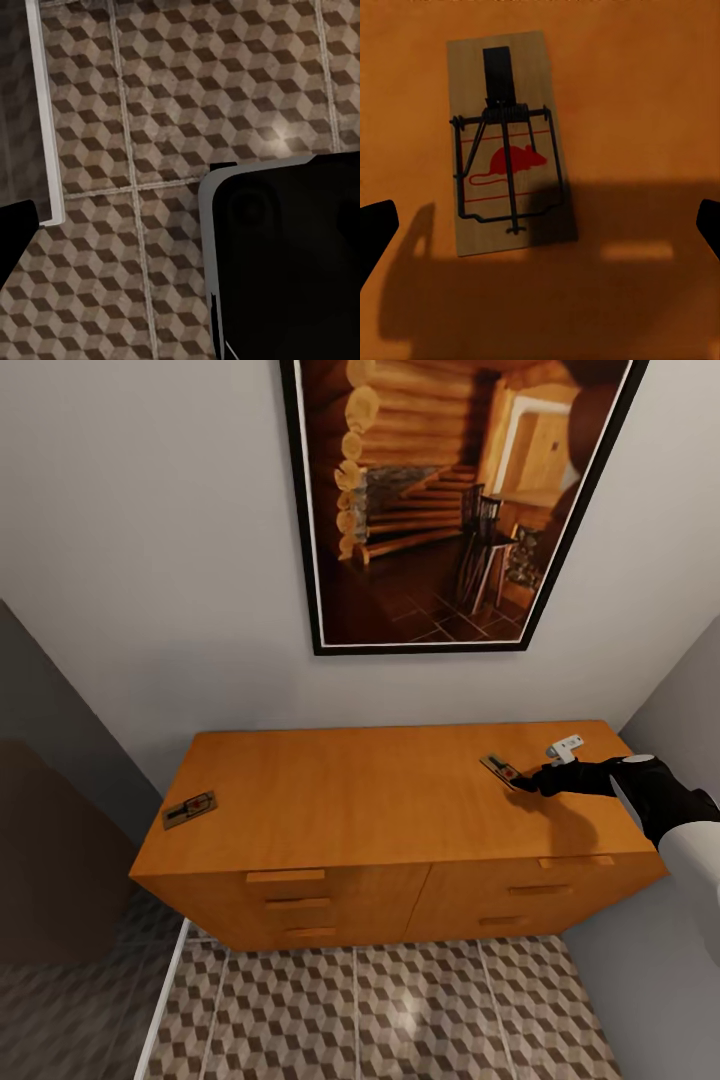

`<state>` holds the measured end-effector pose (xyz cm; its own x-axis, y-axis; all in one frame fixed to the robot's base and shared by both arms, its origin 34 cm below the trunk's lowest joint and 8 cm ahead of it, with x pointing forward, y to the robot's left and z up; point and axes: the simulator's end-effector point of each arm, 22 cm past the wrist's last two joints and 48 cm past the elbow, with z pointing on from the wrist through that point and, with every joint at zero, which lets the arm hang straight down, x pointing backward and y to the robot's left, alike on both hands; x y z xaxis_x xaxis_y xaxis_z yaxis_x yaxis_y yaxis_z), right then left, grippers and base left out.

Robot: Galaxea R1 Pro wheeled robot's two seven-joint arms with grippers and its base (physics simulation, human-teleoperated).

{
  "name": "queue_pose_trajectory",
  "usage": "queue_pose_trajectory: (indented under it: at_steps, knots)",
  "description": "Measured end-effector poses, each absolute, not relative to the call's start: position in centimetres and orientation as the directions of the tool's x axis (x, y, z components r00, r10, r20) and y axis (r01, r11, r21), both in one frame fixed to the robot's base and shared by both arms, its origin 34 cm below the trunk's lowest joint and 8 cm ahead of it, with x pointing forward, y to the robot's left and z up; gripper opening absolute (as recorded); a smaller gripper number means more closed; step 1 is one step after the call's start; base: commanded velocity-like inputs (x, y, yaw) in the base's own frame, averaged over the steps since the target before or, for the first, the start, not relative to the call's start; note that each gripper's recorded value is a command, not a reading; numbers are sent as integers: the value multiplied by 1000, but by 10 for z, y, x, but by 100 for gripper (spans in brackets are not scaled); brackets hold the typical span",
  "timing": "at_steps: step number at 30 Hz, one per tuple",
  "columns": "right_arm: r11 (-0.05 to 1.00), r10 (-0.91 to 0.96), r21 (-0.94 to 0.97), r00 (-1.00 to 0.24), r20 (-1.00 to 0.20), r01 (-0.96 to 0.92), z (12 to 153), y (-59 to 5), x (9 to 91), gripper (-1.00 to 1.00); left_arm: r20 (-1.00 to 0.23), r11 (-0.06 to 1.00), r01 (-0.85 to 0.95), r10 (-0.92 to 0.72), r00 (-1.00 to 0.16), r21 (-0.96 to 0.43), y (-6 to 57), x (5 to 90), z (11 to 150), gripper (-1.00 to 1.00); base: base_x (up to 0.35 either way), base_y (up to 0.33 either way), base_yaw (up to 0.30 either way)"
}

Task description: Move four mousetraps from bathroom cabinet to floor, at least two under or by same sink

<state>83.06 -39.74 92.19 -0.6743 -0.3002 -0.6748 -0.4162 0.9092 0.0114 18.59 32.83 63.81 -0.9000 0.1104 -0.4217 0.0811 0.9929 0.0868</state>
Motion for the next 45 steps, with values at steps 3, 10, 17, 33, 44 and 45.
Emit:
queue_pose_trajectory:
  at_steps: [3,10,17,33,44,45]
  knots:
    - [909,-300,11,-674,-675,-416,922,-397,831,100,-421,993,81,110,-900,87,328,186,638,100,1,1,0]
    - [909,-301,11,-674,-675,-417,922,-397,831,100,-421,993,81,110,-900,87,328,186,638,100,0,0,0]
    - [909,-300,13,-676,-673,-416,921,-397,830,100,-421,993,81,110,-900,87,328,186,638,100,0,0,0]
    - [908,-296,24,-683,-668,-417,917,-394,828,100,-420,993,81,110,-901,87,328,185,638,100,0,0,0]
    - [908,-297,29,-692,-658,-418,906,-395,827,100,-407,993,83,110,-907,85,328,180,637,100,0,0,0]
    - [908,-297,30,-693,-657,-418,906,-395,827,100,-406,993,83,110,-907,85,328,180,637,100,0,0,0]
